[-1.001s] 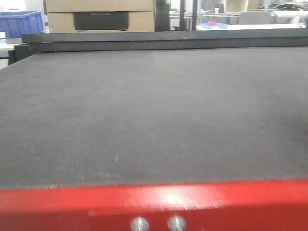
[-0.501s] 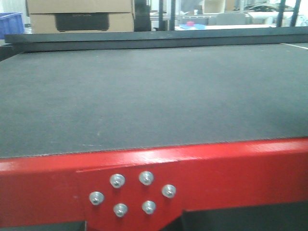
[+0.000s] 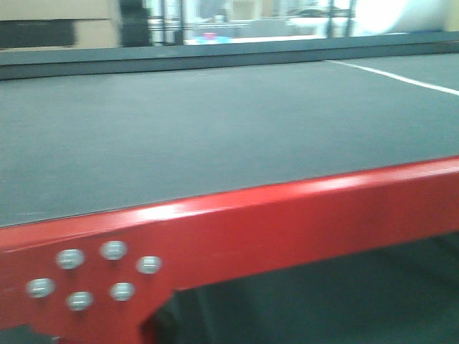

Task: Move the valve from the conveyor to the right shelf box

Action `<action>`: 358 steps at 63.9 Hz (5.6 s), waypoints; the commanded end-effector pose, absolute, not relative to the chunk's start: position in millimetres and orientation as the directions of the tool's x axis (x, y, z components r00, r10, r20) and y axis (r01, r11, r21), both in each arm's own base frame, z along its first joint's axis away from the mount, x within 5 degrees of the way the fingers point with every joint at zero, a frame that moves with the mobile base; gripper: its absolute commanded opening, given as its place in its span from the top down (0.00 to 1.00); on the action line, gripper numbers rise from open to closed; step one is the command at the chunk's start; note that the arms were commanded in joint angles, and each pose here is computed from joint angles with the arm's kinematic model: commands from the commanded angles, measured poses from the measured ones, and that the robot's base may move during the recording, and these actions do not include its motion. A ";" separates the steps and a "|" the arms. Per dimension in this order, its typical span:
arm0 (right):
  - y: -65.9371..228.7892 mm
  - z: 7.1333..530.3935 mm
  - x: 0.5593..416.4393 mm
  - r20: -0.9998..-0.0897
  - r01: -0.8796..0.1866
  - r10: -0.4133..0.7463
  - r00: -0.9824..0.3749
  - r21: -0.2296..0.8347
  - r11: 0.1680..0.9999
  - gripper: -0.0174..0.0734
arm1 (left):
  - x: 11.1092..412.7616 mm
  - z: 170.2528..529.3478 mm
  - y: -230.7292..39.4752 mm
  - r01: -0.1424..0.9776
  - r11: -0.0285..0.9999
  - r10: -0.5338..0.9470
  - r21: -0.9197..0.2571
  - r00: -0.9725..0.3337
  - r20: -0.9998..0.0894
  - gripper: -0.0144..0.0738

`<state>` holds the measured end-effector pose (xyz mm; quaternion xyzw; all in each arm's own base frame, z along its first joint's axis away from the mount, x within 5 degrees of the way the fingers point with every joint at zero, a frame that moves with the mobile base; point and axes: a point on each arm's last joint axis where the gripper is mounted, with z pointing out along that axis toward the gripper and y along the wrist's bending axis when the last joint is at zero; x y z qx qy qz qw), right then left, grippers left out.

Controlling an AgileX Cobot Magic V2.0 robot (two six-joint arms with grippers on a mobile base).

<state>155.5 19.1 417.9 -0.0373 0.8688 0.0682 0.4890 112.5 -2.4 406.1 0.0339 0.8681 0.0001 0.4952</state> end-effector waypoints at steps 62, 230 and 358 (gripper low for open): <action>18.0 427.6 155.2 -0.897 -0.126 0.013 -0.442 0.077 0.989 0.99 | 112.5 413.2 -3.6 0.061 0.998 0.048 0.023 -0.446 -0.894 0.96; 19.5 427.8 155.0 -0.896 -0.134 0.029 -0.444 0.099 0.986 0.99 | 112.5 413.2 -3.6 0.061 0.998 0.048 0.023 -0.446 -0.894 0.96; 19.5 427.8 155.0 -0.896 -0.134 0.029 -0.444 0.099 0.986 0.99 | 112.5 413.2 -3.6 0.061 0.998 0.048 0.023 -0.446 -0.894 0.96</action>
